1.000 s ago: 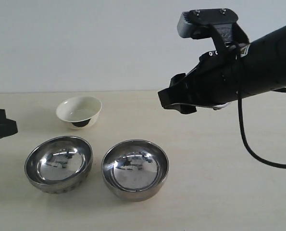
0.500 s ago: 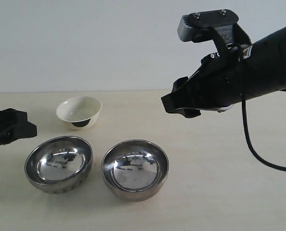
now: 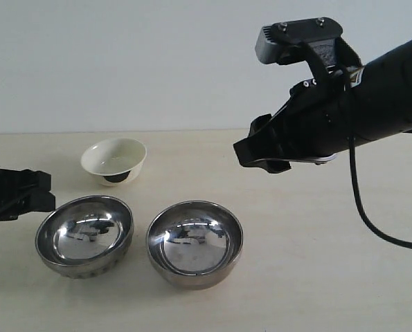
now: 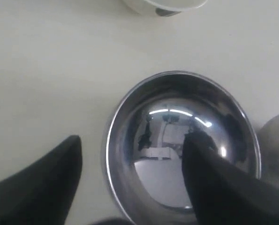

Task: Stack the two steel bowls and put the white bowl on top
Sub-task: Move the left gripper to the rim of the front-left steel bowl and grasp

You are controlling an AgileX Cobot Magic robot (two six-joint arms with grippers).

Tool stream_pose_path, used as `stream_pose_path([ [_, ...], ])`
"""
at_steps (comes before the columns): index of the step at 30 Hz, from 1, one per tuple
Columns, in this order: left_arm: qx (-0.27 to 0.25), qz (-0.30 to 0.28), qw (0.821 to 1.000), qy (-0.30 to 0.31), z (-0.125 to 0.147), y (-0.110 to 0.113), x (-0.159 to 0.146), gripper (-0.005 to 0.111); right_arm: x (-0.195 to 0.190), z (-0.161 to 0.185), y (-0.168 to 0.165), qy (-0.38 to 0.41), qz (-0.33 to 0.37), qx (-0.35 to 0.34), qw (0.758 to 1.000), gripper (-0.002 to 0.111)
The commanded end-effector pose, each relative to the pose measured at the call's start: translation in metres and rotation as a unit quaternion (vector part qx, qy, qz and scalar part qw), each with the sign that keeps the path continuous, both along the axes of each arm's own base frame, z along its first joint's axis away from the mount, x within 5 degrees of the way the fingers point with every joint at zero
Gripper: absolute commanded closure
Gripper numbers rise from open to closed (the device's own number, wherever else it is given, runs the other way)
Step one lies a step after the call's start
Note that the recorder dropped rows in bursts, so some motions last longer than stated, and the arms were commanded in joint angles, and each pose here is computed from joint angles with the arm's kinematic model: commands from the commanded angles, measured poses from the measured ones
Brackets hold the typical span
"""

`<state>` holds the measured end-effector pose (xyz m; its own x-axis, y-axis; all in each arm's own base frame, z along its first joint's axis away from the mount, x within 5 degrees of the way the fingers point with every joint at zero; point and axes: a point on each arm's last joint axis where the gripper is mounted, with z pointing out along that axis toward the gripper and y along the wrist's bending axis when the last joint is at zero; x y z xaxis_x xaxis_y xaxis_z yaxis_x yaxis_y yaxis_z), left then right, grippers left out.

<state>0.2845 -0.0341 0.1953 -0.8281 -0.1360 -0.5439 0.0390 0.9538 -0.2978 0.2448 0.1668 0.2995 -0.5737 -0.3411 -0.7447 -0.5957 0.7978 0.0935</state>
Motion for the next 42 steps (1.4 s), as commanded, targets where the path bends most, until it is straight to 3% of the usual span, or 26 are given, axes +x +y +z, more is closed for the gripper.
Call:
stream_pose_path([
  [1,0.015,-0.005,1.000,0.014,-0.002,0.001,0.002,0.050,-0.001,0.003,-0.002,-0.009,-0.002,0.001,1.000,0.056],
  [12,0.011,-0.006,0.998,0.066,-0.027,-0.001,0.006,0.051,-0.001,0.003,-0.002,-0.009,-0.002,0.001,1.000,0.056],
  [23,0.043,-0.008,0.993,0.110,-0.039,0.004,0.016,0.051,-0.001,0.003,-0.002,-0.009,-0.002,0.001,1.000,0.056],
  [31,0.041,-0.012,0.994,0.105,-0.033,0.003,0.021,0.083,-0.001,0.003,-0.002,-0.010,-0.002,0.002,1.000,0.056],
  [42,0.038,-0.012,0.992,0.116,-0.038,0.002,0.022,0.083,-0.001,0.003,-0.003,-0.008,-0.002,0.001,1.000,0.056],
])
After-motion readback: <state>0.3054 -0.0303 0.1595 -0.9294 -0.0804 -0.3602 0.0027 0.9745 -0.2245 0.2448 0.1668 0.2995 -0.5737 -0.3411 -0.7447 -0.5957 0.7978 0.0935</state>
